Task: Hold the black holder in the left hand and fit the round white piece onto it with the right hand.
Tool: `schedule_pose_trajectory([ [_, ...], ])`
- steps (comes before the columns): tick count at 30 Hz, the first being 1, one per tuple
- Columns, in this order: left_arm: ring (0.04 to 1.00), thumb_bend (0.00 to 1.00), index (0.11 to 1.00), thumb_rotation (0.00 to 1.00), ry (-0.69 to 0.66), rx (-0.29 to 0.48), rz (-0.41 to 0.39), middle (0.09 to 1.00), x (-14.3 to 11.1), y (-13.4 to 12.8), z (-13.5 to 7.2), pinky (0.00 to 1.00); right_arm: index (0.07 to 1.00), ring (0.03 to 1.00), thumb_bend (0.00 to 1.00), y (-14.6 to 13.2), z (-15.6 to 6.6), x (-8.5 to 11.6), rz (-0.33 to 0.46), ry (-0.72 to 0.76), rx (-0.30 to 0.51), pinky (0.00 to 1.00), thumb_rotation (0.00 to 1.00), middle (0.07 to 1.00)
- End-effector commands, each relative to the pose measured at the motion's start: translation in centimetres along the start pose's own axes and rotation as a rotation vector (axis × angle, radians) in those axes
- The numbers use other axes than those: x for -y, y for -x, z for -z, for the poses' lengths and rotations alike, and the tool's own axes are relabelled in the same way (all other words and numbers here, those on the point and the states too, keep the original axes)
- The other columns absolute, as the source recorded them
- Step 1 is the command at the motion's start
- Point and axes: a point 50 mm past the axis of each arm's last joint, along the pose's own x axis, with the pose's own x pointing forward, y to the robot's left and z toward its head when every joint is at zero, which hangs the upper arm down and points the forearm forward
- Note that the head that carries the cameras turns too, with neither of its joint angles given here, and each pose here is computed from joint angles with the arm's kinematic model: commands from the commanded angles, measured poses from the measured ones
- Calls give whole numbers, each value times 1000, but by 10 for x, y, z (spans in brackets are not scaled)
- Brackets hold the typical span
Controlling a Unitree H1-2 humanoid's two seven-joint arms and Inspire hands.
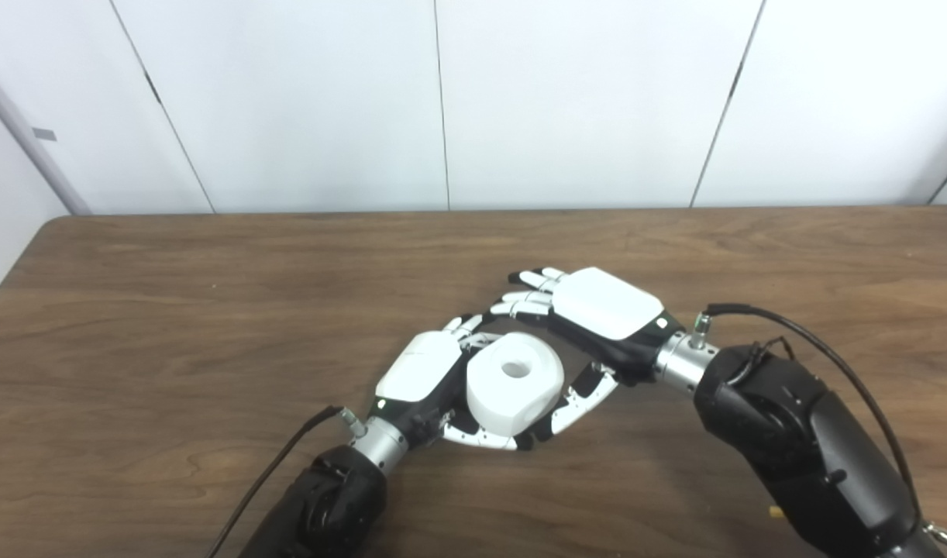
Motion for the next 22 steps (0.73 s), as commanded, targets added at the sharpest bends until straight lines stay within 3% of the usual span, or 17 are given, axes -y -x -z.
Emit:
schedule_pose_trajectory([
  [1,966,524,482,54,-17,35,-30,808,-11,-5,-3,1000,859,963,939,-2,-1,27,81,38,27,959,451,879],
  [8,967,524,482,54,-18,35,-26,806,-11,-5,-3,1000,854,952,934,0,-3,46,112,27,46,972,435,876],
  [16,959,524,482,54,-13,38,-35,800,-10,-6,-2,1000,856,935,971,12,-4,71,142,47,72,920,423,871],
  [19,963,524,482,54,-13,30,-31,803,-11,-7,-3,1000,898,925,980,27,7,77,108,11,37,884,404,882],
  [22,962,524,482,54,-14,33,-35,801,-12,-7,0,1000,946,963,972,49,33,70,-10,-52,-89,899,333,925],
])
